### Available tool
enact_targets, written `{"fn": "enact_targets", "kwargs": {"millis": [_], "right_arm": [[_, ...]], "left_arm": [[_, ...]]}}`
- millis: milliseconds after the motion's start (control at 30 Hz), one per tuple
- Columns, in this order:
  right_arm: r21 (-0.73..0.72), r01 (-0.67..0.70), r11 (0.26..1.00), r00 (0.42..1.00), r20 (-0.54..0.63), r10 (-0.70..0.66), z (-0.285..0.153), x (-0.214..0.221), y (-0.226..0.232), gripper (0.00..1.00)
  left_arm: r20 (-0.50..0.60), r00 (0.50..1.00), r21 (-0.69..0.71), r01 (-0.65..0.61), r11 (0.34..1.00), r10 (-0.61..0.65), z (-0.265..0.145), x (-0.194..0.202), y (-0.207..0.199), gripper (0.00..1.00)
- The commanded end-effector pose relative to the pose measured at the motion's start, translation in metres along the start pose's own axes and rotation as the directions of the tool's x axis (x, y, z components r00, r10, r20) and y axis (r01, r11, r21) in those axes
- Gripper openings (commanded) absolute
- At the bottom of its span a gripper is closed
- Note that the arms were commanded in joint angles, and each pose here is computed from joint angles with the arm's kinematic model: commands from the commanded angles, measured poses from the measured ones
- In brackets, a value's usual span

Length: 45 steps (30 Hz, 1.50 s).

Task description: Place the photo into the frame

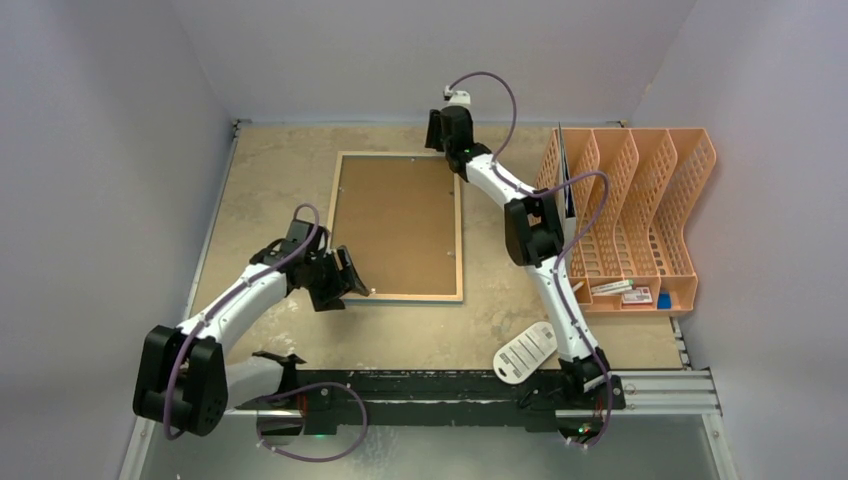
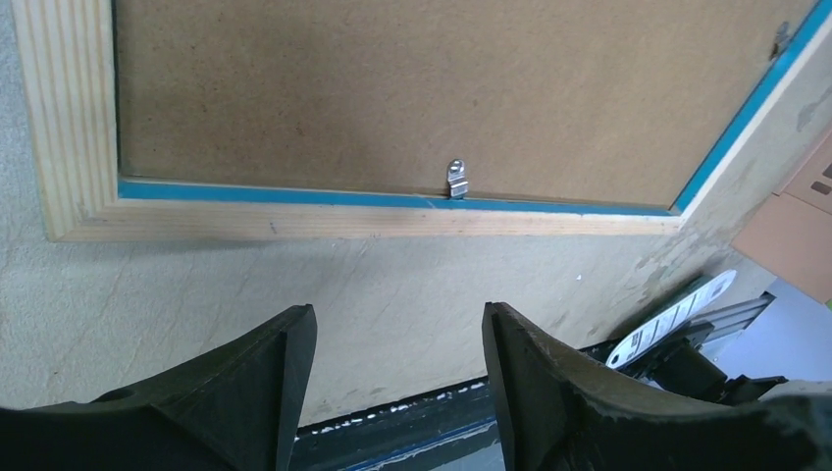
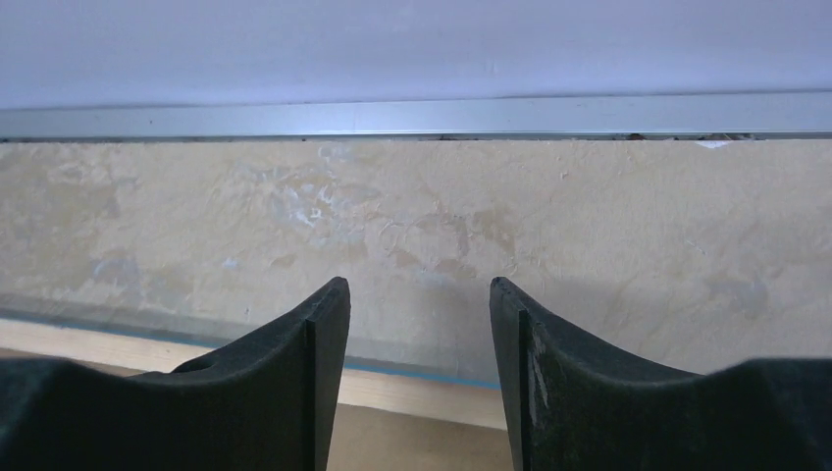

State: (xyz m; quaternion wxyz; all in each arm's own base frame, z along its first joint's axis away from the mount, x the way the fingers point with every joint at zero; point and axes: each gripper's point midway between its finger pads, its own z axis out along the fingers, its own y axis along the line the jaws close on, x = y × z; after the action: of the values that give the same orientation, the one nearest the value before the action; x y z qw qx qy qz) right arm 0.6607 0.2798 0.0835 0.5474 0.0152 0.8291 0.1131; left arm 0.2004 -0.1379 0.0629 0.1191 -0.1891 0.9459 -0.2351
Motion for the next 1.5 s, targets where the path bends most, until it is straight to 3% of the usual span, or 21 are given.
{"fn": "enact_targets", "kwargs": {"millis": [0,200,433,633,967,1100,1333,1467], "right_arm": [[-0.104,0.044,0.994,0.998,0.059,-0.038,0.003,-0.022,0.018,0.57],[-0.156,0.054,0.986,0.998,-0.017,-0.058,0.003,0.007,0.022,0.57],[-0.235,0.072,0.969,0.983,-0.148,-0.109,-0.020,0.032,0.027,0.59],[-0.269,0.076,0.960,0.942,-0.297,-0.157,-0.050,0.063,0.021,0.61],[-0.323,0.057,0.945,0.884,-0.424,-0.198,-0.106,0.073,0.019,0.62],[-0.268,0.066,0.961,0.901,-0.397,-0.173,-0.126,0.055,0.010,0.61],[-0.210,-0.010,0.978,0.973,-0.228,-0.039,-0.172,-0.032,0.016,0.62],[-0.231,-0.083,0.969,0.964,-0.264,0.019,-0.195,-0.026,0.021,0.61]], "left_arm": [[-0.044,0.999,-0.035,0.026,0.999,-0.027,0.008,0.005,0.006,0.65],[-0.035,0.998,-0.104,0.051,0.993,-0.055,0.021,-0.001,0.017,0.67],[0.093,0.991,-0.057,0.096,0.994,-0.091,0.032,-0.041,0.001,0.69],[0.162,0.975,-0.057,0.162,0.985,-0.151,0.030,-0.067,0.017,0.69],[0.240,0.953,-0.053,0.203,0.978,-0.185,0.009,-0.125,0.043,0.70],[0.241,0.952,-0.081,0.216,0.973,-0.191,0.008,-0.141,0.052,0.70],[0.292,0.952,-0.279,0.174,0.944,-0.089,-0.033,-0.142,0.078,0.71],[0.390,0.920,-0.349,0.117,0.930,0.031,-0.061,-0.173,0.078,0.76]]}}
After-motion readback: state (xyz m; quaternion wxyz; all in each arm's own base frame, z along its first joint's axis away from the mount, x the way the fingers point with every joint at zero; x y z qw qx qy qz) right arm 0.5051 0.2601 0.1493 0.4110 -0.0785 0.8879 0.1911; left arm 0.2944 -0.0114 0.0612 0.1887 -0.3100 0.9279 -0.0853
